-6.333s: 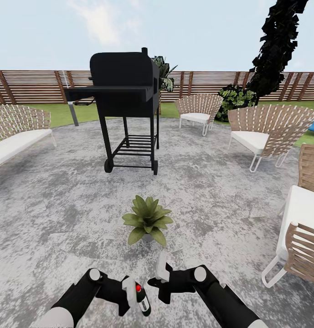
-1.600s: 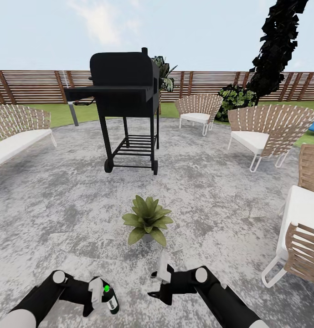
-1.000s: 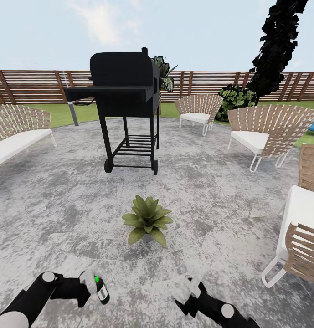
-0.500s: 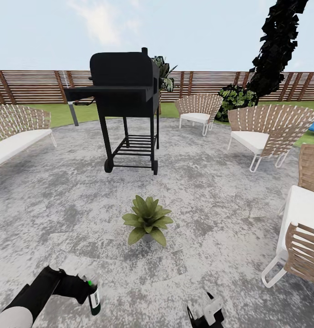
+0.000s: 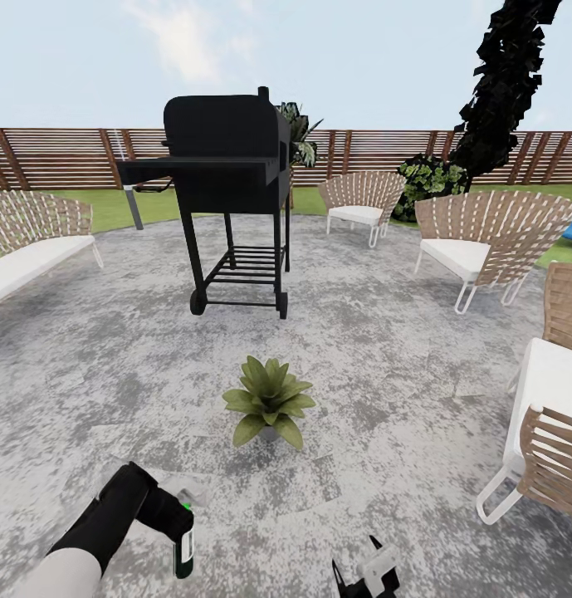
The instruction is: Pick up the pesticide atomizer in the garden and spray insectifuge to fully cover both potted plants in the garden.
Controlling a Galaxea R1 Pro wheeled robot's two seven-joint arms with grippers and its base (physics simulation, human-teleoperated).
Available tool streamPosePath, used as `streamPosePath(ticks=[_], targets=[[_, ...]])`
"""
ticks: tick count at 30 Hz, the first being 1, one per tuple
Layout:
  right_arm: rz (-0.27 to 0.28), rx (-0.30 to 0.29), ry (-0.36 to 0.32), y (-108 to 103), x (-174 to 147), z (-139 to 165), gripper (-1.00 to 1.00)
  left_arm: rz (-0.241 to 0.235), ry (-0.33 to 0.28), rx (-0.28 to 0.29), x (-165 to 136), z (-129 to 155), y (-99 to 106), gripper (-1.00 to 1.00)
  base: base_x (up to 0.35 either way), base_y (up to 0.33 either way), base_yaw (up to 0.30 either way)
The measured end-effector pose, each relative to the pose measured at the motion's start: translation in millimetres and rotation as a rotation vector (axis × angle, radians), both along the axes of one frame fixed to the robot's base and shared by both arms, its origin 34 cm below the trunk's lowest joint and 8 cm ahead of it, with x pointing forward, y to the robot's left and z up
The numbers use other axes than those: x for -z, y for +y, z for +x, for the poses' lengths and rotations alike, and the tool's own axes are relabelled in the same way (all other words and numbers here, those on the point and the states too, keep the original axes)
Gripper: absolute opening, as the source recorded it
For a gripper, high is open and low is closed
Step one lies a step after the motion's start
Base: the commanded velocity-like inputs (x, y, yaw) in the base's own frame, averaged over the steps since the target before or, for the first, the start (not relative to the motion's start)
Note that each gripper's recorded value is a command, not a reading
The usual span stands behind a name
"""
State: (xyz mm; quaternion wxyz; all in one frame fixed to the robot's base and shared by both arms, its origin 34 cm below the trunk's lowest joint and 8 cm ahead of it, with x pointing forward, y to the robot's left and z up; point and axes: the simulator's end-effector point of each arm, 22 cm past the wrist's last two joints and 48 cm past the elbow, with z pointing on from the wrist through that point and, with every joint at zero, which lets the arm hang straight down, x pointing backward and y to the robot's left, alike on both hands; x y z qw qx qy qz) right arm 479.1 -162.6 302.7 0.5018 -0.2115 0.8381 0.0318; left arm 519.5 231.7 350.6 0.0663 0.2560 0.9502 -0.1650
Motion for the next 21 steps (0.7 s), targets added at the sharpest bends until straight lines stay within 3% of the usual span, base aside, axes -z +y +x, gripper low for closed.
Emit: streamPosePath(ticks=[4, 9, 10, 14, 21], targets=[[-0.003, 0.006, 0.007, -3.4, 2.0, -1.8, 1.0, -0.001, -0.005, 0.009, -8.8, 12.8, -12.8, -1.0, 0.0, 0.0, 0.0], [-0.007, 0.008, 0.011, -6.3, 3.4, -3.1, 1.0, 0.034, 0.054, -0.068, -17.6, 19.3, -5.6, -1.0, 0.0, 0.0, 0.0], [-0.011, 0.009, 0.02, -8.8, 5.9, -6.2, 1.0, 0.047, 0.081, -0.105, -21.6, 21.2, -3.1, -1.0, 0.0, 0.0, 0.0], [-0.016, 0.017, 0.049, -12.9, 13.6, -16.4, 1.0, 0.053, 0.098, -0.135, -26.8, 25.5, -2.1, -1.0, 0.0, 0.0, 0.0], [0.025, 0.163, 0.07, -34.7, 16.2, -15.0, 1.0, 0.054, 0.12, -0.15, -25.8, 21.7, -3.1, -1.0, 0.0, 0.0, -0.028]])
